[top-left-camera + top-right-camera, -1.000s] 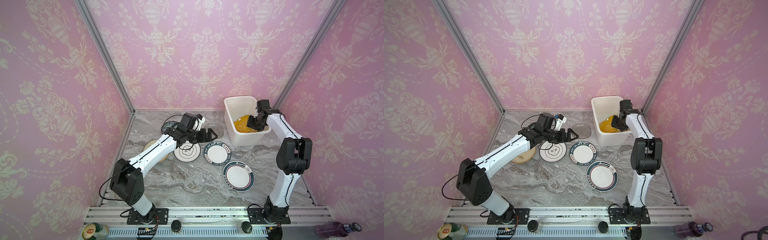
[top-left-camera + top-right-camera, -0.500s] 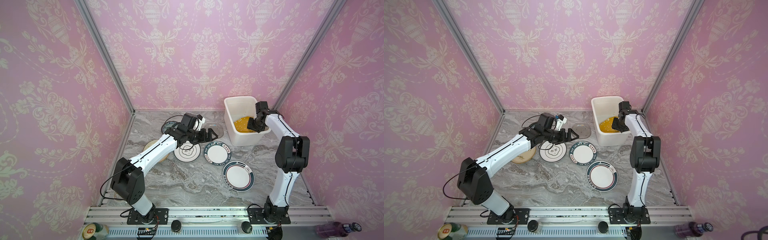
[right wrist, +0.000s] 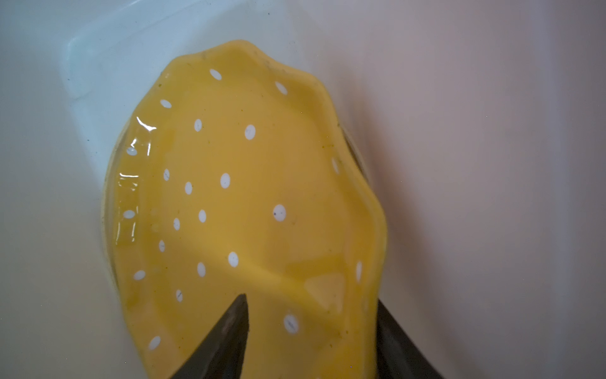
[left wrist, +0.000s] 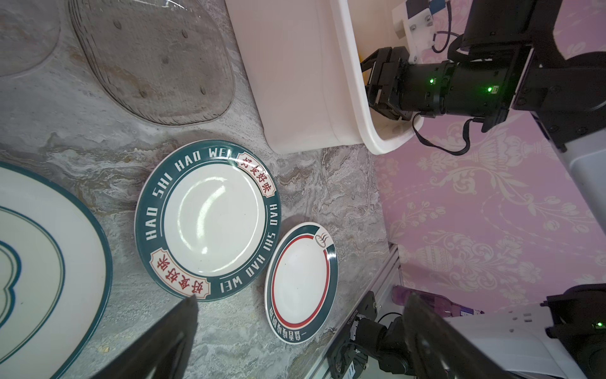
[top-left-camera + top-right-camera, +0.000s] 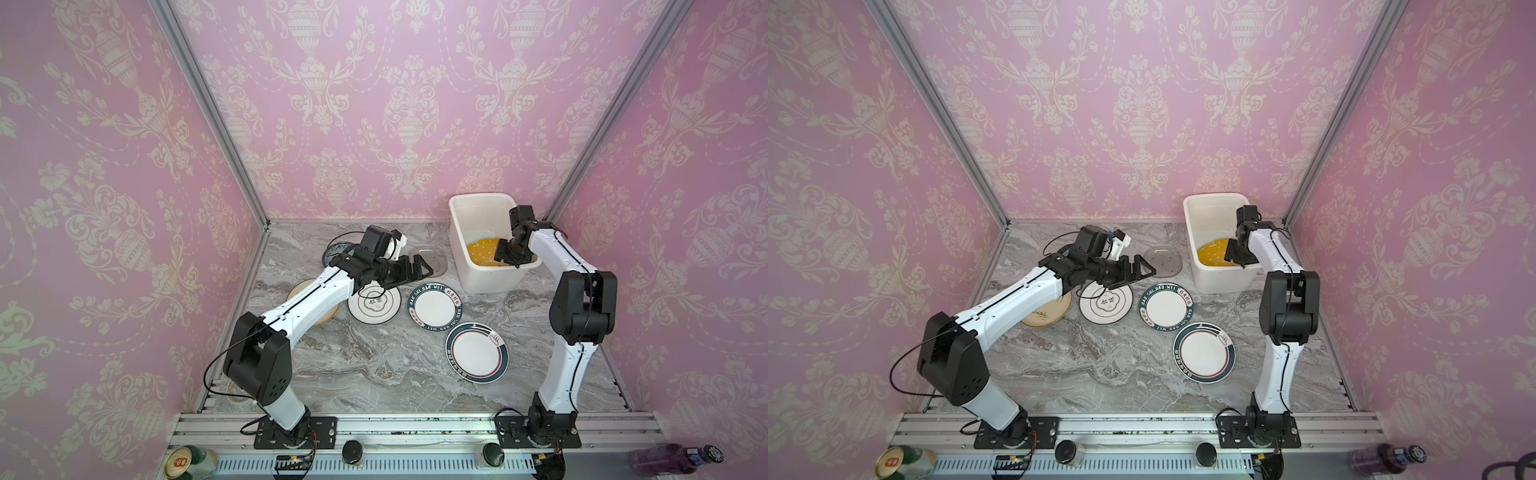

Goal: Place the plates into the plastic bin on the countertop
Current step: Place the plate in the plastic bin.

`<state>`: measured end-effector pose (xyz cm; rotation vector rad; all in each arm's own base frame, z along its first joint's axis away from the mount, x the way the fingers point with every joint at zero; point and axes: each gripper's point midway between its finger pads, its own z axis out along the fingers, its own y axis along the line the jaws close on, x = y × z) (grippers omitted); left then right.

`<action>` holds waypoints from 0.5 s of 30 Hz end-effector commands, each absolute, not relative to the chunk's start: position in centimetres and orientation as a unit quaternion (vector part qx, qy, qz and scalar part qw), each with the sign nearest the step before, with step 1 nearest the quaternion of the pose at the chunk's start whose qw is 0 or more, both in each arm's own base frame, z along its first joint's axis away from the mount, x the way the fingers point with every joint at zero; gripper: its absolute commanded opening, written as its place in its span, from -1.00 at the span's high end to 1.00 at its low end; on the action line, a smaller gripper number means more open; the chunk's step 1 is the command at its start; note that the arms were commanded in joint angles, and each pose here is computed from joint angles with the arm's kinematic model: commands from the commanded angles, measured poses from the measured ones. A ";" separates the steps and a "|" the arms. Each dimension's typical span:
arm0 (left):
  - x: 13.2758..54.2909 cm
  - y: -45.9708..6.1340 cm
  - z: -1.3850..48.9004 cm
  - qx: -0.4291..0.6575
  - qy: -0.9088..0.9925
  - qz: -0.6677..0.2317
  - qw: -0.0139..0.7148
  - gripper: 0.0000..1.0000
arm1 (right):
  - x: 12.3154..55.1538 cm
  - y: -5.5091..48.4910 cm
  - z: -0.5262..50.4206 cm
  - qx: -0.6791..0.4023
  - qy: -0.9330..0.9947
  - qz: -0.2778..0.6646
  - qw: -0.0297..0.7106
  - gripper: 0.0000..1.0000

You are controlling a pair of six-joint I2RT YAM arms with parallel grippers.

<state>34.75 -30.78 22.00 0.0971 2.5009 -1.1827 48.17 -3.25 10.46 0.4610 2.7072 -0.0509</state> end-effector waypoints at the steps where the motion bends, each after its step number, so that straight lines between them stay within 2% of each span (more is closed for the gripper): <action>1: 35.6 -30.0 22.9 0.022 0.889 -0.410 0.203 -0.99 | 47.3 -2.9 9.2 0.151 0.974 -0.033 0.168 -0.17; 15: 36.3 -25.4 22.8 -0.012 0.911 -0.319 0.263 -0.98 | 47.3 -3.7 11.3 0.134 0.972 -0.086 0.172 -0.48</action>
